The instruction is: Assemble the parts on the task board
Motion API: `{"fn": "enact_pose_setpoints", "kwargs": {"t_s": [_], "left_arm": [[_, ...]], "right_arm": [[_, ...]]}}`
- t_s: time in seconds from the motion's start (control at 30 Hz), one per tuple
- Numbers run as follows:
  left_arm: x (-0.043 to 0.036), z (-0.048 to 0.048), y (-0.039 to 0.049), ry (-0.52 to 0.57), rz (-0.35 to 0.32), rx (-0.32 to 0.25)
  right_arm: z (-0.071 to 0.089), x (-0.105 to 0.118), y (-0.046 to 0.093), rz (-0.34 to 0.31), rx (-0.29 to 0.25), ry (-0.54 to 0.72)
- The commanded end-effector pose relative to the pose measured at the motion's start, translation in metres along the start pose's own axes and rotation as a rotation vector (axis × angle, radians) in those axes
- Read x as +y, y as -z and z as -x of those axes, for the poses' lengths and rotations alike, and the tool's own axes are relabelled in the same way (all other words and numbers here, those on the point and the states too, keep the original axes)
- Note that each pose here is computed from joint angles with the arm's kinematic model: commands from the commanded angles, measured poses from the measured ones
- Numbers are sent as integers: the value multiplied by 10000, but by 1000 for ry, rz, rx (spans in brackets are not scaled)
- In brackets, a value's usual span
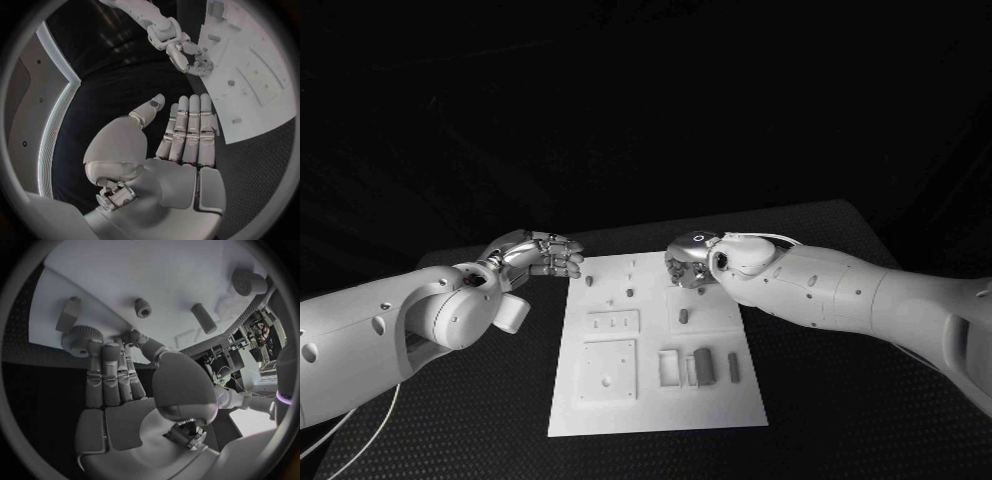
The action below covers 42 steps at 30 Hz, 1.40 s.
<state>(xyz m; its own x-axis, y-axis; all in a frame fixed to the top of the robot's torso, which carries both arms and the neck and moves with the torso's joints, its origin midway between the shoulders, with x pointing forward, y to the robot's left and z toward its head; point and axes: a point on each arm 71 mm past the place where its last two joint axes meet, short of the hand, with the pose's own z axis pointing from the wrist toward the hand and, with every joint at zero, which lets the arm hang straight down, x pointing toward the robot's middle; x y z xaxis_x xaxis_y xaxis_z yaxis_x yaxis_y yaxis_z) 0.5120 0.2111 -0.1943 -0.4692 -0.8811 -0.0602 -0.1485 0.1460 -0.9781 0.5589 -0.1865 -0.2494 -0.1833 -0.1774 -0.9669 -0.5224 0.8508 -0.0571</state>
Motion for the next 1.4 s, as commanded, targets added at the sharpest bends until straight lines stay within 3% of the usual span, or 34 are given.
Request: {"fn": "enact_pose_setpoints", "kwargs": {"t_s": [0.03, 0.5, 0.63, 0.97, 1.4], "left_arm": [[-17, -23, -8, 0, -9, 18], [-15, -9, -4, 0, -8, 14], [-14, 1, -3, -1, -9, 10], [-18, -3, -16, -1, -11, 10], [-40, 22, -6, -5, -10, -1]], "right_arm": [[-27, 53, -3, 13, -9, 18], [34, 86, -4, -30, -80, -4], [95, 114, -33, -63, -133, -25], [273, 316, -194, -56, -205, -40], [455, 443, -418, -63, -236, -23]]}}
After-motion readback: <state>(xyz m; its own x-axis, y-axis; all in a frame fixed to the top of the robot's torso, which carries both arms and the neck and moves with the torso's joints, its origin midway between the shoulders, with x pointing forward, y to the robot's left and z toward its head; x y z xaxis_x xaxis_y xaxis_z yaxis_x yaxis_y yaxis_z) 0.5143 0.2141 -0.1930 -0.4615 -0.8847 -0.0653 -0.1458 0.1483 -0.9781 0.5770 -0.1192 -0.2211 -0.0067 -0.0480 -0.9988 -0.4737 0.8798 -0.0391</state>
